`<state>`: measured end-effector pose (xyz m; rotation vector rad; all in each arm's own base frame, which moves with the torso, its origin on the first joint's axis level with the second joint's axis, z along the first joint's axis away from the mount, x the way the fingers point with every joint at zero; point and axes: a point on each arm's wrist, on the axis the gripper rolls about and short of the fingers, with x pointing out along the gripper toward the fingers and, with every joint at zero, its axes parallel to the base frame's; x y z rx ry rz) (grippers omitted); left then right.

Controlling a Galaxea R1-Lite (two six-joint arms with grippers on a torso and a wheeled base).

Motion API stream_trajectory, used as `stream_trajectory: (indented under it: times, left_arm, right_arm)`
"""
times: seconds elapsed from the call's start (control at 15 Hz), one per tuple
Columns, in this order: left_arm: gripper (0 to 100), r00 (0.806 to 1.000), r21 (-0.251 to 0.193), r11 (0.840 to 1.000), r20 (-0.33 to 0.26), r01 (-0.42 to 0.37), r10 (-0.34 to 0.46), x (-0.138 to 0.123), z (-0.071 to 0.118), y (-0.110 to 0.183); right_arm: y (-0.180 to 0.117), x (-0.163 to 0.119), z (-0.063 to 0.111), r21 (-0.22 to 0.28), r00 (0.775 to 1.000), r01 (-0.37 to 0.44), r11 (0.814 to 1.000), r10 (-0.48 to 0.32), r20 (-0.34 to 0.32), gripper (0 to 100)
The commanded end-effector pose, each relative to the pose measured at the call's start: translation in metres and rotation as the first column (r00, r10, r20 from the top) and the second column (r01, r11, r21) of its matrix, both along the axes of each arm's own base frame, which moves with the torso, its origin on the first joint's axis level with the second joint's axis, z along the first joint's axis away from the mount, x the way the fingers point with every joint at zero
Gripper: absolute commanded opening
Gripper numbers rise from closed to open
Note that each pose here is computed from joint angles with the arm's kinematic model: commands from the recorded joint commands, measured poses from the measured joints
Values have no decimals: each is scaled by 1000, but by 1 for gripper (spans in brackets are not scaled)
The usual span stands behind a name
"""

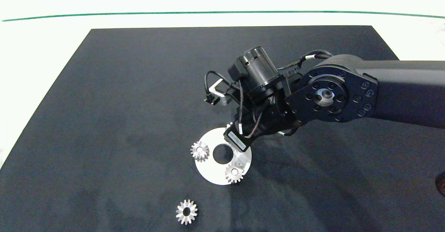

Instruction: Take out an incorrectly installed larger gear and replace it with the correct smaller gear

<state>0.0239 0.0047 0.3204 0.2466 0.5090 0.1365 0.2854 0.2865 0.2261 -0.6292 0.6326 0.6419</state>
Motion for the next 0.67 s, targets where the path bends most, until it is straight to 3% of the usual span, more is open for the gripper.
stream_trajectory:
  times: [0.07,0.67]
  left_arm:
    - [100,1000,1,1000,-5,0,0,0,0,0]
    - [100,1000,1,1000,-4,0,0,-1,0,0]
  right_arm:
    - [0,0,-2,-17,1000,10,1000,-10,2,100]
    - [0,-5,2,-13,1000,7,1000,-7,11,100]
